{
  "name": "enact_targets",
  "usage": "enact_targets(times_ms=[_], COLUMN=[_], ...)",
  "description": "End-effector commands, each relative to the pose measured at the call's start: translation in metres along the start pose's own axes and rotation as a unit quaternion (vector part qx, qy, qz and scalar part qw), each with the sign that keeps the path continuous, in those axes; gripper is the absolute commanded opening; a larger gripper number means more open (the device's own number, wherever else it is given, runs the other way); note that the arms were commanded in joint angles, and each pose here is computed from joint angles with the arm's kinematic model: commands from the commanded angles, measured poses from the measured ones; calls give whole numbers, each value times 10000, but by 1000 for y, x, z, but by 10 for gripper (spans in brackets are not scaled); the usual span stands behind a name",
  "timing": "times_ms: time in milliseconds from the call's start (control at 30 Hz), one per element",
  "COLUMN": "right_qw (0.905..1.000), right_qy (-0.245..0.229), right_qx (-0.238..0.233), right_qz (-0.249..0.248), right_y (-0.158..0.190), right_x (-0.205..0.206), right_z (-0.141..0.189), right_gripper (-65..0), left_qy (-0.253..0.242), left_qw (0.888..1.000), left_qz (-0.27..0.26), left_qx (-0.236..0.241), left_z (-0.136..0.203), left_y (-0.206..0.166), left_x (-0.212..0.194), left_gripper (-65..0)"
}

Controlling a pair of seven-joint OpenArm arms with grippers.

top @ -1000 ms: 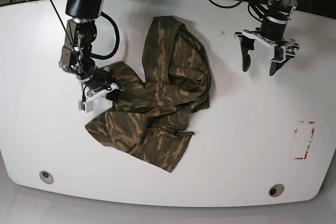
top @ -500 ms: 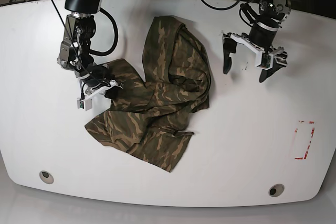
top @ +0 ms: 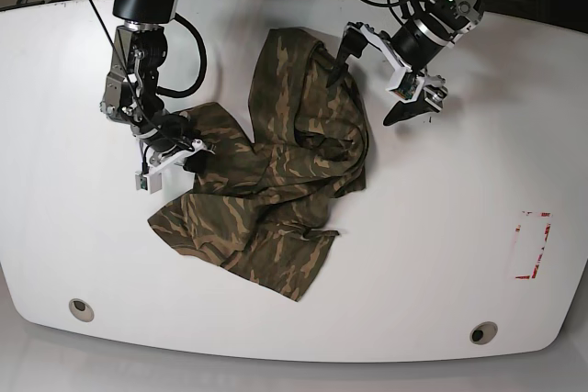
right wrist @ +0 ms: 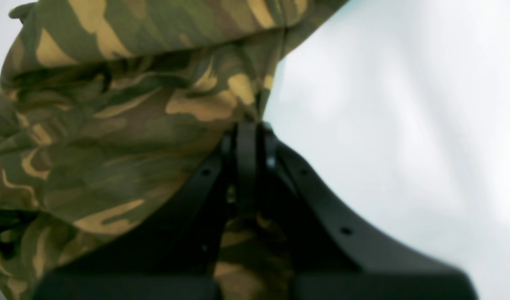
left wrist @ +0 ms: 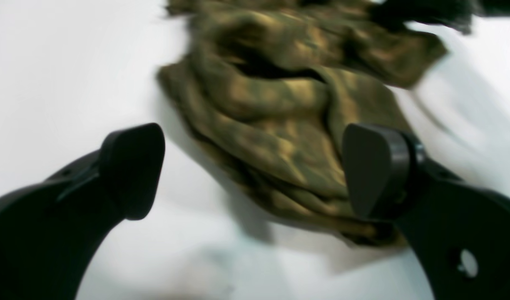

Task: Layout the t-shirt on the table in an organized manner, then fold the t-shirt properly
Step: 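Lower the left gripper onto the bunched shirt fabric and grasp it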

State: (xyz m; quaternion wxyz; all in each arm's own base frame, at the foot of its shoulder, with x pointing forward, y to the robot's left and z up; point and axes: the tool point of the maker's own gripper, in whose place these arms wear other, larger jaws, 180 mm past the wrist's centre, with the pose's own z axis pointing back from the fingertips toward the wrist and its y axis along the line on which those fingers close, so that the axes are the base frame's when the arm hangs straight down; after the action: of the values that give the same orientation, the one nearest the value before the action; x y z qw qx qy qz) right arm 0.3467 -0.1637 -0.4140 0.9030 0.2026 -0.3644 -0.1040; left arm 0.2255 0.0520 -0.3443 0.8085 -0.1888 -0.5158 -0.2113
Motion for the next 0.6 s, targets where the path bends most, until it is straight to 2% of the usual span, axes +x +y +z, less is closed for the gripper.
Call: enact_targets(times_ms=[0, 167, 567], right_qw=[9995, 9995, 9996], right_qy=[-296, -297, -249], right_qx=[15, 9, -14], right_qz=[128, 133, 123], right_y=[-1, -1, -4], right_x=[23, 24, 19], right_z=[5, 5, 6], right_gripper=[-650, -650, -650], left_qy=[-72, 152, 308], left_qw=[9999, 9986, 9973], left_qz=[-94, -254, -246], left_qx=[-80, -431, -614], left_z=[8, 13, 13], left_y=[-2, -16, -28], left_x=[3, -10, -20], left_gripper=[0, 0, 0])
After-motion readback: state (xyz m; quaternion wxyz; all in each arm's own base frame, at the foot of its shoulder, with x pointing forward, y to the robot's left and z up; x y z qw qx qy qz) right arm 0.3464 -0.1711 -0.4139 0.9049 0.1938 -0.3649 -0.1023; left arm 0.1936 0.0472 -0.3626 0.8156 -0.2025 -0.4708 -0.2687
